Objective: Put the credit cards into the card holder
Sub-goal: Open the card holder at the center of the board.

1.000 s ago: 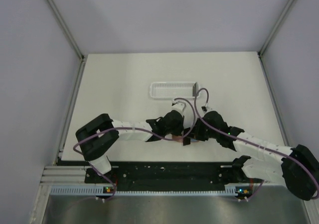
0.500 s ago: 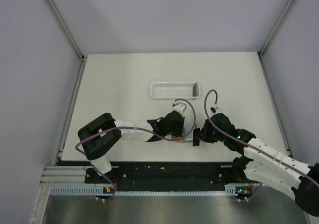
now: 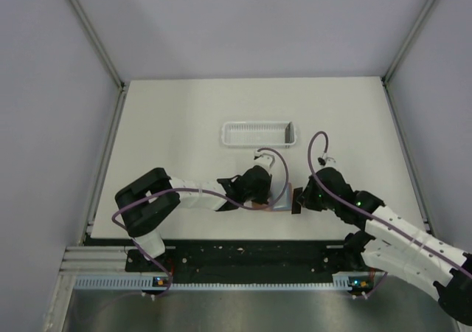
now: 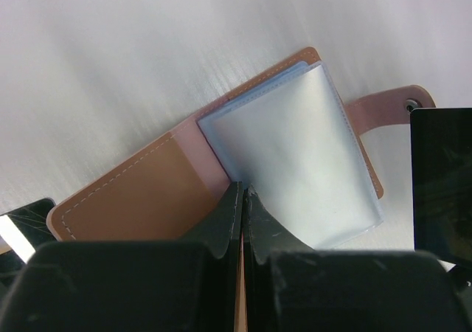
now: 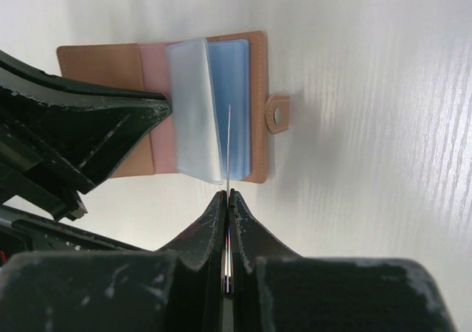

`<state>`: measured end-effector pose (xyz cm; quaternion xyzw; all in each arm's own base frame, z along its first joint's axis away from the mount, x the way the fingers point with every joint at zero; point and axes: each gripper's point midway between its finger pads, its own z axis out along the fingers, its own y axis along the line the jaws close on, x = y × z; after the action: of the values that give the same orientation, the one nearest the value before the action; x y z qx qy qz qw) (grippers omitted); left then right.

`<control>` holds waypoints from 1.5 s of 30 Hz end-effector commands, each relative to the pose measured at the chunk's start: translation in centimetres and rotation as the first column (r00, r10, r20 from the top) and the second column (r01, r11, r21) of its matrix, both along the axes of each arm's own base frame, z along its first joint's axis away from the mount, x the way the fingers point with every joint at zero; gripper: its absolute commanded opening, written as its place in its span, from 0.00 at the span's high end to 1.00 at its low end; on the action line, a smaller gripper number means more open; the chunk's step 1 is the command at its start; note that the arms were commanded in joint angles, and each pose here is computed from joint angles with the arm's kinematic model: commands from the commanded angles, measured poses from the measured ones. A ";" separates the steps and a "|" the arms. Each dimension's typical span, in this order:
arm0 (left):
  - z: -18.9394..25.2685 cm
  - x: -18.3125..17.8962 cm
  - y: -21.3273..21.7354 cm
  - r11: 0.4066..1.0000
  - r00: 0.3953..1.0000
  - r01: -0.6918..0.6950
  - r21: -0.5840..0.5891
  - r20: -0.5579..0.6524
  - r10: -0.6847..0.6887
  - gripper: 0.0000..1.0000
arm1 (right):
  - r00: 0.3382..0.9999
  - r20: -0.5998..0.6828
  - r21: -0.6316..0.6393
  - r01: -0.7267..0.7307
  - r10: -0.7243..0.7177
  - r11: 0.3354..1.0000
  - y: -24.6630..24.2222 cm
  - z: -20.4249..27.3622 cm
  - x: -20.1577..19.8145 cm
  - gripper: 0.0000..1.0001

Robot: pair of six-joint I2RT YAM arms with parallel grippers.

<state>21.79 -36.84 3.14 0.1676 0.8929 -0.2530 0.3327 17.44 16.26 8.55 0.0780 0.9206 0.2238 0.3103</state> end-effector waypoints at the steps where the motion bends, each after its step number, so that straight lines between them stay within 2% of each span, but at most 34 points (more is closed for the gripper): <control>1: 0.7 0.2 -0.4 0.999 1.000 -0.005 -0.040 0.014 0.005 1.00 | 1.000 0.014 -0.021 0.024 -0.024 0.999 -0.2 0.7 0.9 1.00; 21: 0.8 0.1 0.0 0.999 1.000 -0.012 -0.043 0.014 0.012 1.00 | 0.998 -0.030 0.028 -0.047 0.048 0.999 2.4 -1.0 1.3 1.00; 26: 1.0 0.0 0.2 0.999 1.000 -0.013 -0.046 0.017 0.014 1.00 | 0.997 -0.020 0.073 -0.067 0.069 0.995 3.3 -0.6 1.4 1.00; 32: 3.6 0.2 0.0 0.994 0.999 0.001 -0.110 0.049 0.004 1.00 | 0.992 0.033 0.156 -0.129 0.126 0.979 4.8 0.8 1.4 1.00; 45: 9.6 1.1 2.9 0.973 0.989 -0.043 -0.228 0.130 0.075 1.00 | 0.977 0.028 0.255 -0.210 0.210 0.944 7.9 0.3 1.6 1.00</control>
<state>22.31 -34.70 10.70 0.1343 0.8540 -0.3153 0.3914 18.17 22.64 7.77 0.0273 0.9045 0.3357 0.2618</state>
